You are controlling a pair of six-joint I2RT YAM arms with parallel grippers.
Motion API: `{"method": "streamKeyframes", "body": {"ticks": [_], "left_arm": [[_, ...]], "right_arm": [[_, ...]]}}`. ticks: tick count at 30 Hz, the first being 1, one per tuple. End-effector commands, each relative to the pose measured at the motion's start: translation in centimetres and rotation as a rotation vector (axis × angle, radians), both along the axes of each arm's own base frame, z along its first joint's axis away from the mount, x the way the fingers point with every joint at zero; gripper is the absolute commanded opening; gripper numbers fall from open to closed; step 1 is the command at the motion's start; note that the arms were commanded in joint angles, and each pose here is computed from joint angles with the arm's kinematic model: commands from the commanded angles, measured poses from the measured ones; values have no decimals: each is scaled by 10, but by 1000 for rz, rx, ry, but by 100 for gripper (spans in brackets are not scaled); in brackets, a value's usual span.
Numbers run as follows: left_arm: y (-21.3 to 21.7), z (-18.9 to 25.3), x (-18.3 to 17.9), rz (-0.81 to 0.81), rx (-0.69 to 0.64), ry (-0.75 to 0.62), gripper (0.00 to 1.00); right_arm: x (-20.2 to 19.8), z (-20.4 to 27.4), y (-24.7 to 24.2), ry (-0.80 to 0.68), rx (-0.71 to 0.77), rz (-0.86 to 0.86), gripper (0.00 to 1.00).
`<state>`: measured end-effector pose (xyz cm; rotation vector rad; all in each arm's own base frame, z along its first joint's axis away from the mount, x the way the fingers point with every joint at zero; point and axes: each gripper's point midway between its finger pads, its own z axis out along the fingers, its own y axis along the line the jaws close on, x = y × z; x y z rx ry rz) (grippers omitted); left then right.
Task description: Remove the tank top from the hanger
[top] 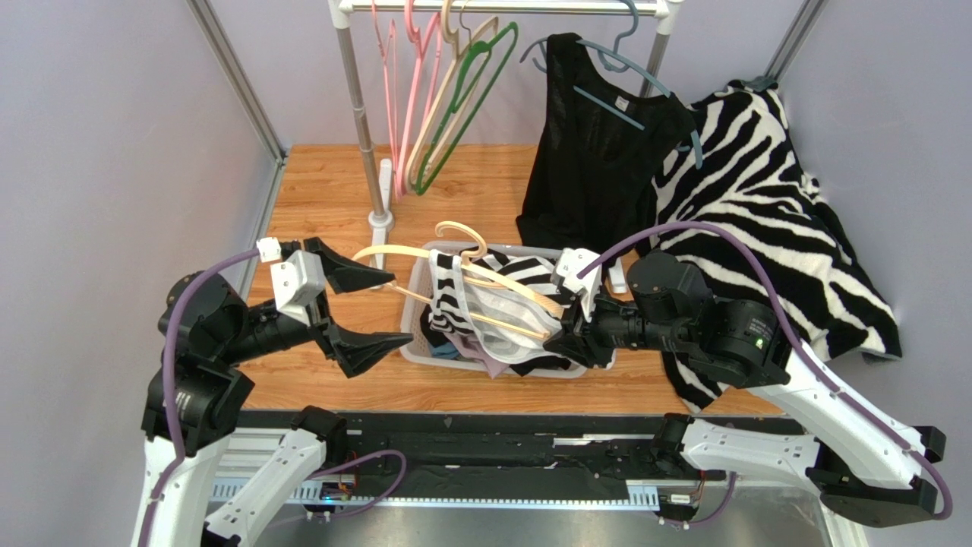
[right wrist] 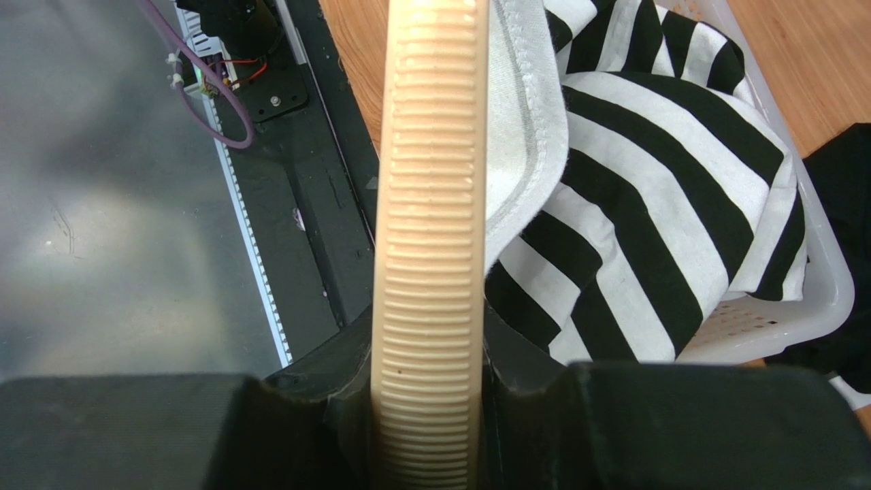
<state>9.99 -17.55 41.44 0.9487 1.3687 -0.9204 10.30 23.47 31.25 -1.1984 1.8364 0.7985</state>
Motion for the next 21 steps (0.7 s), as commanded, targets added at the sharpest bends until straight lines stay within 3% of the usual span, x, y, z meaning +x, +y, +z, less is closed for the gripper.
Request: {"method": "streamKeyframes", "body": {"ticks": [1,13,21], "left_arm": [[-9,-7,11,-31,-39,24,98],[-19,-21,40,-1,-89,95,96],[-22,-22,54,22,-113,114,89]], "right_arm": [[6,34,13,-65,123,2,0],[4,25,27,-45,129,35,0],[1,26,34,-31,139,50,0]]}}
